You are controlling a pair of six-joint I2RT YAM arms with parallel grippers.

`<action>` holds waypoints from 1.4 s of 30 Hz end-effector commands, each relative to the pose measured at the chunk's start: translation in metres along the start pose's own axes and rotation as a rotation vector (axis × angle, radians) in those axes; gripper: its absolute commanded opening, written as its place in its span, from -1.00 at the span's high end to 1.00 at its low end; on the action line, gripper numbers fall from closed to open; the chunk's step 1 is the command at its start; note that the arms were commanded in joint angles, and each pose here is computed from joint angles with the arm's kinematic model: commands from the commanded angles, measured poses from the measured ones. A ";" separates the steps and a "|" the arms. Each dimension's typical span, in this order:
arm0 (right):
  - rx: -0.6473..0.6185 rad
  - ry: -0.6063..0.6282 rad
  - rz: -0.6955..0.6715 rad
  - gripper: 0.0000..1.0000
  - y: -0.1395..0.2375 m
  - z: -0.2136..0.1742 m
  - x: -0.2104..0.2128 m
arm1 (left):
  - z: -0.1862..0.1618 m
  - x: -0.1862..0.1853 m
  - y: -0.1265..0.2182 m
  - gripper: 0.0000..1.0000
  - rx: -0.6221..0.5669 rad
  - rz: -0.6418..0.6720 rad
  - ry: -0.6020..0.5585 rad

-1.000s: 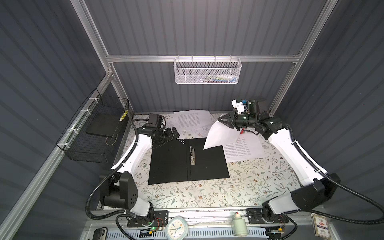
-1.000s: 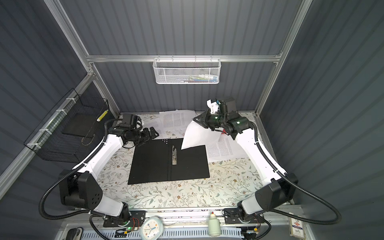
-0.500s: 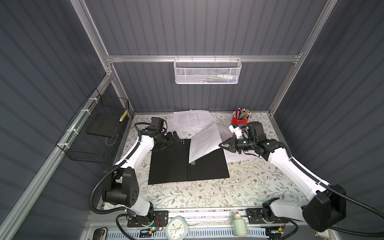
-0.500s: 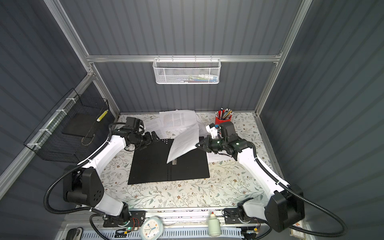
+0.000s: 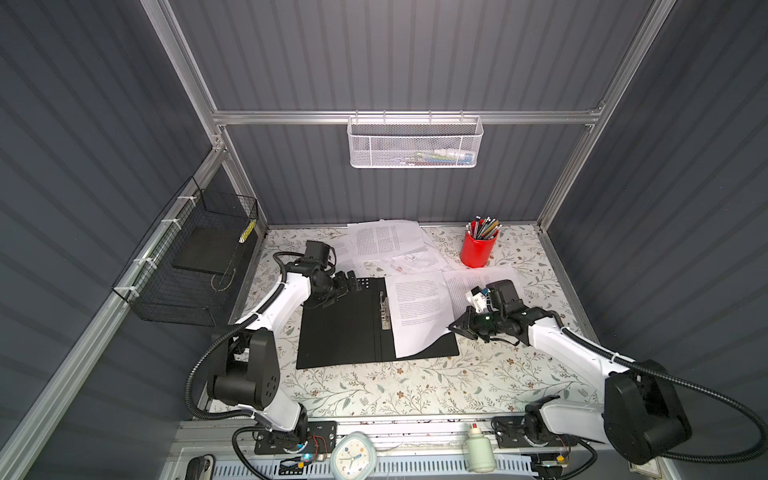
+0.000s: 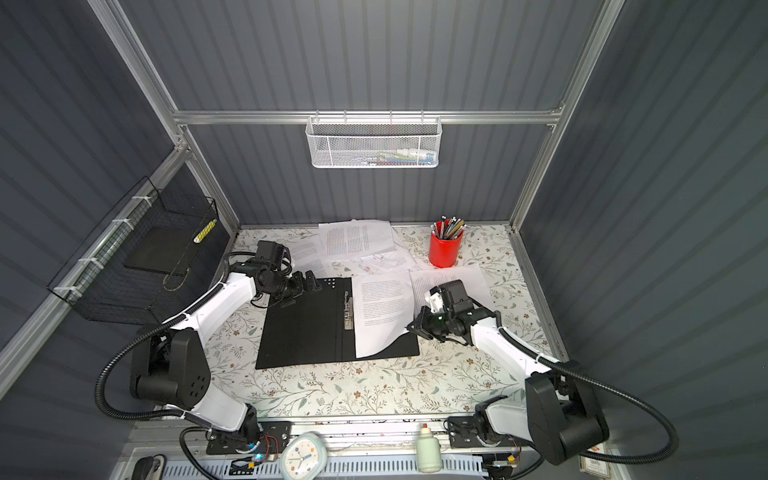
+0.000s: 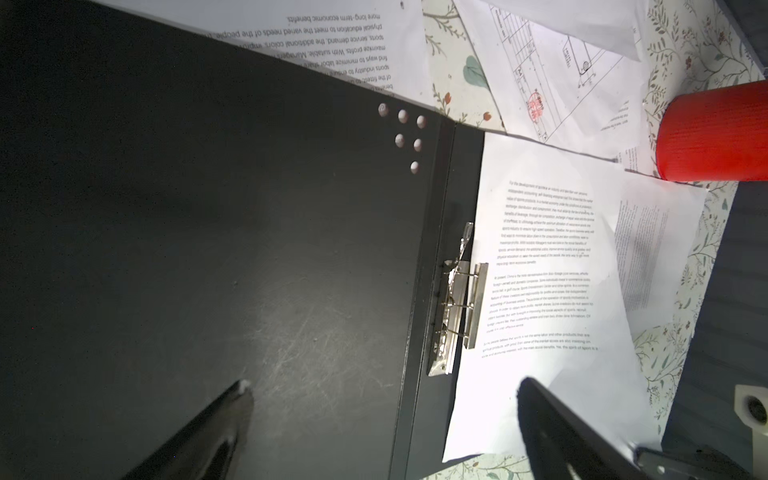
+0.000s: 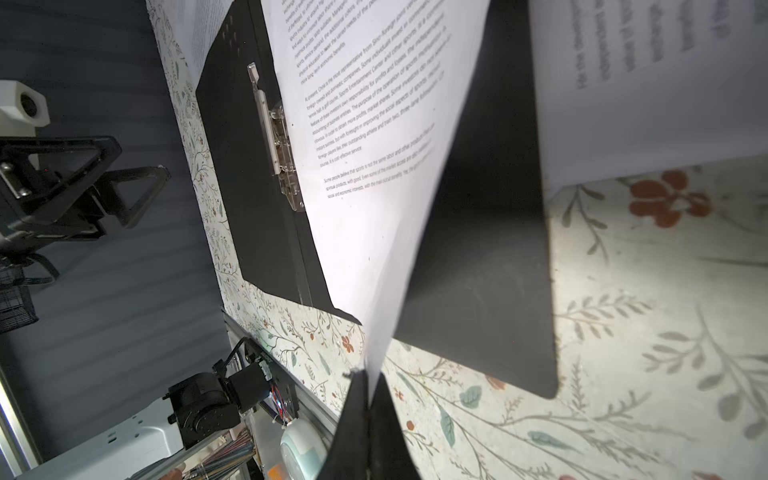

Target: Put the files into the folder

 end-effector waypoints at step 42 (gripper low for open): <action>0.054 -0.067 0.045 1.00 -0.020 -0.015 -0.016 | -0.013 0.008 -0.013 -0.99 0.057 -0.010 -0.010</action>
Point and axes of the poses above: each gripper's point midway between its finger pads, its own y axis back along the fingers, its own x axis along the line the jaws close on, z = x × y, the point moved 5 cm from there along y, back along the fingers, and after that the axes turned 2 degrees about y, right-handed, at the moved point
